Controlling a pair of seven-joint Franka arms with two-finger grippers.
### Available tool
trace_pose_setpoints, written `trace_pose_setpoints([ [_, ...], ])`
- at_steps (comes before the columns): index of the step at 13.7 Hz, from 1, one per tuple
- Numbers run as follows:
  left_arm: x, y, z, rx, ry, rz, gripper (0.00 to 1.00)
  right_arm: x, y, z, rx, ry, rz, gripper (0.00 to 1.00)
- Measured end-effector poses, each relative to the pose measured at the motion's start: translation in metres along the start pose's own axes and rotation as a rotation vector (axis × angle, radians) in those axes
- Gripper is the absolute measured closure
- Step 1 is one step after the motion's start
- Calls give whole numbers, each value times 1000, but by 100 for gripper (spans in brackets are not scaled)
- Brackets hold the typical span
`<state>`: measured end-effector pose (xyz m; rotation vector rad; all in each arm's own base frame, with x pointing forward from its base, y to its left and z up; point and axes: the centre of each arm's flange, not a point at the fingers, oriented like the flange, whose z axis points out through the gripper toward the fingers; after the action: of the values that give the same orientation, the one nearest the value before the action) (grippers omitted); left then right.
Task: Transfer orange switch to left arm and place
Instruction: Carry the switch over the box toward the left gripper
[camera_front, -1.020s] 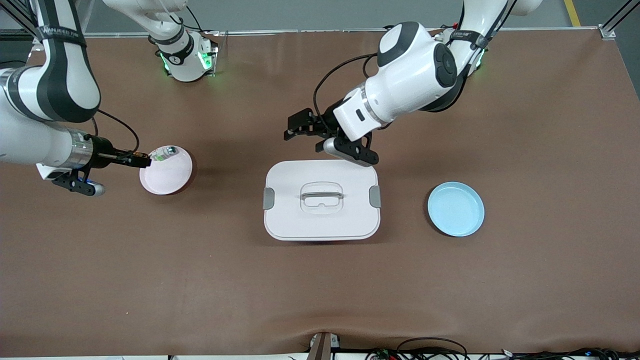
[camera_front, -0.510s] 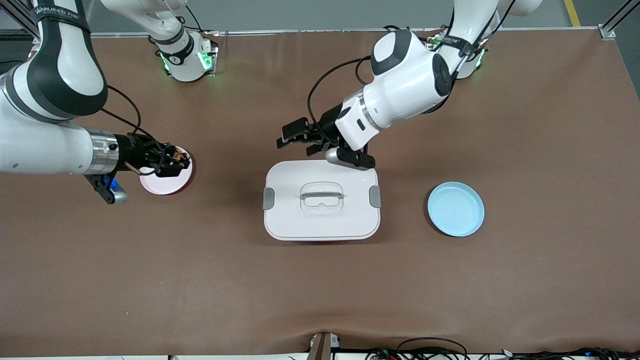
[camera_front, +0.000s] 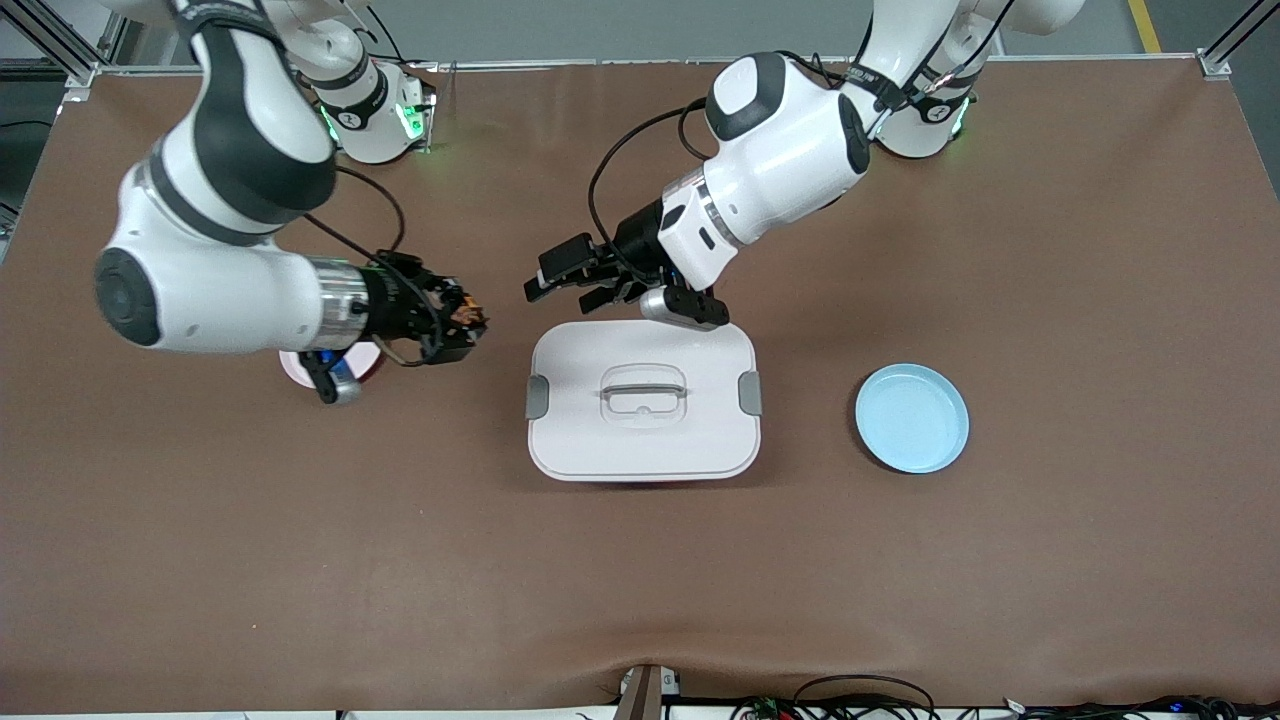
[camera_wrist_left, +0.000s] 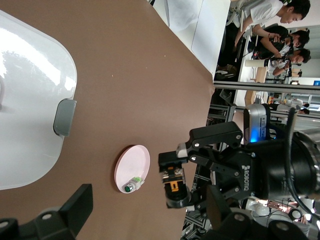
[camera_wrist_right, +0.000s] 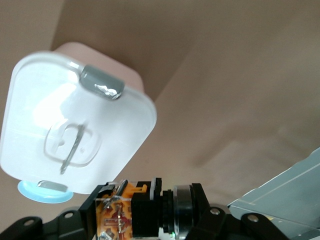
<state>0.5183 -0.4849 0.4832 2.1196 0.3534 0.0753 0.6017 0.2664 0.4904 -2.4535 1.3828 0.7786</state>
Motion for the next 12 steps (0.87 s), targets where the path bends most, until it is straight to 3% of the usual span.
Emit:
trace_pose_setpoints([
  [4, -3, -6, 9, 3, -2, -13, 0, -27, -35, 13, 35, 14, 68, 27],
  [12, 1, -21, 22, 23, -6, -19, 0, -46, -61, 20, 88, 9, 138, 27],
])
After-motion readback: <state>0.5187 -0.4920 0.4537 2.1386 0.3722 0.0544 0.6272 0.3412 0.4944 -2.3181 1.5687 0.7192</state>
